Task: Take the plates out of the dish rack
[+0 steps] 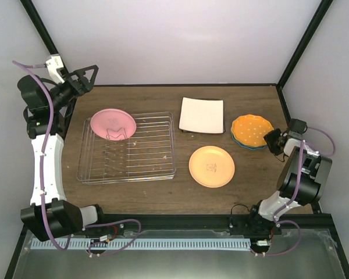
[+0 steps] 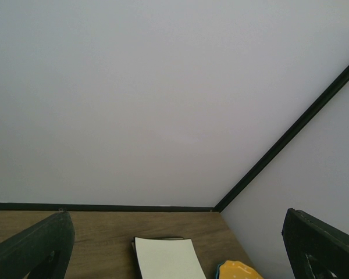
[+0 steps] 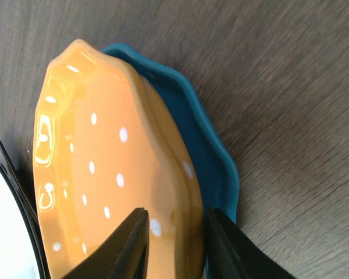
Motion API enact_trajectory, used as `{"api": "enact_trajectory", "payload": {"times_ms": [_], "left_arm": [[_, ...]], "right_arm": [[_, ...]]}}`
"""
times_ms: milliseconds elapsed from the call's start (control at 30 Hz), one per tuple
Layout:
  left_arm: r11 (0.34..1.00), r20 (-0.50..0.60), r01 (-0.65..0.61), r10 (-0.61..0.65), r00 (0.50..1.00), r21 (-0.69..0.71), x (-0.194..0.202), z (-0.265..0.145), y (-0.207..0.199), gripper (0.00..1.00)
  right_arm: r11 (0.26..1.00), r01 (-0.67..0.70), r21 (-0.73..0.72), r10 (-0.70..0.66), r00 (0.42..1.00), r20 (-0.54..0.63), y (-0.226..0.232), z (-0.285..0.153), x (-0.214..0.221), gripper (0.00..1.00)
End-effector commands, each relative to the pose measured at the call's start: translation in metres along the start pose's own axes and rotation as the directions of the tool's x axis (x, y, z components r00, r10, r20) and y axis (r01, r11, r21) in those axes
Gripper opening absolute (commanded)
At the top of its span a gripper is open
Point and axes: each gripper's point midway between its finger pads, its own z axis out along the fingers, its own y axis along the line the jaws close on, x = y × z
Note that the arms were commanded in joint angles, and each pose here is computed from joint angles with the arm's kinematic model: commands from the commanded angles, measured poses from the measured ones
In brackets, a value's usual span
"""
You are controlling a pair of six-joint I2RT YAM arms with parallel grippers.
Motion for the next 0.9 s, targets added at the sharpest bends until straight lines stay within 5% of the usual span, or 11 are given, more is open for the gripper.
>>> {"api": "enact_trajectory", "payload": {"times_ms": [0,367,533,633,733,867], "left_arm": [[0.999,-0.007,-0.028,0.028,1.000,0.019,0.002,-0.004,-0.009,1.00],[0.999,-0.006,-0.033,0.033,0.999,0.025,0.002,-0.005,-0.011,1.00],[0.999,-0.006,-0.029,0.029,1.000,0.022,0.002,-0.004,-0.009,1.00],[0.999,-0.005,-0.028,0.028,1.000,0.020,0.002,-0.002,-0.007,1.00],[1.000,-0.002,-0.018,0.018,1.000,0.017,0.001,-0.001,-0.004,1.00],[1.000,-0.005,-0.012,0.012,1.000,0.020,0.001,0.002,-0.003,1.00]], "right_arm": [[0.997,0.034,-0.065,-0.032,0.999,0.020,0.023,-0.006,-0.018,0.40],[0.980,0.108,0.164,-0.125,0.987,0.099,0.011,-0.034,-0.052,0.60],[0.995,0.101,0.015,-0.102,0.974,0.200,0.062,-0.056,-0.077,0.62],[0.972,0.172,-0.157,-0.134,0.964,0.229,0.139,-0.060,-0.069,0.61],[0.873,0.360,-0.329,-0.296,0.927,0.230,0.256,-0.053,-0.030,0.60],[0.522,0.635,-0.569,-0.572,0.756,0.319,0.435,-0.067,0.072,0.60]]}}
